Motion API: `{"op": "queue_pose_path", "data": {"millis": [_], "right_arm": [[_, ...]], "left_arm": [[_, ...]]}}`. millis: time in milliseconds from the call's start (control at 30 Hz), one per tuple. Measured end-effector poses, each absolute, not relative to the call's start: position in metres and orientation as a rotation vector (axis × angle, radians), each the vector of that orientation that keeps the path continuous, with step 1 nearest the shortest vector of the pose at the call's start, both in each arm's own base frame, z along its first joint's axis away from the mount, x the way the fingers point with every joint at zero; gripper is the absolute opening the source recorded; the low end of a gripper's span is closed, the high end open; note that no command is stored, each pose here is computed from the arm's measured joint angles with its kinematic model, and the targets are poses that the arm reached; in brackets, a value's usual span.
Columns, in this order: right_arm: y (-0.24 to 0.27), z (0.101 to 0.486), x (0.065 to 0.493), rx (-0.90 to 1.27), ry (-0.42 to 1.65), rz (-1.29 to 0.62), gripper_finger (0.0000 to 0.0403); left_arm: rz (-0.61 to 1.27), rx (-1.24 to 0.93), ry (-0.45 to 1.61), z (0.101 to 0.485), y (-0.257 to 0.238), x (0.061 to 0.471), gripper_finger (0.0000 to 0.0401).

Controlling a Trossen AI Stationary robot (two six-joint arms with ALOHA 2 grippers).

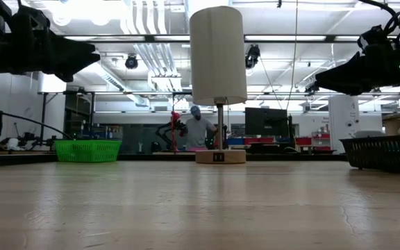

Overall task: Pick & Place Office items
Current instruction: Return to Home Position

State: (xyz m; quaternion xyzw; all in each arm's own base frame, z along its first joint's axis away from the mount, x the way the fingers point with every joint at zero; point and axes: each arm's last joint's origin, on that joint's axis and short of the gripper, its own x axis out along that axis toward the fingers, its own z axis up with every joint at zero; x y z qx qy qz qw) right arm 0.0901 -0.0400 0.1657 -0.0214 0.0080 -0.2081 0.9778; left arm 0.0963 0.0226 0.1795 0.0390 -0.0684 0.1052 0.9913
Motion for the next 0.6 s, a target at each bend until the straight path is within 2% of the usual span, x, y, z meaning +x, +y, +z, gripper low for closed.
{"op": "queue_pose_path", "data": {"millis": [600], "right_arm": [[-0.04,0.1658,0.09,-0.043,0.015,-0.419,0.0346]], "left_arm": [[0.212,0.078,-0.138,0.1796,0.0226,0.0963,0.0225]]}}
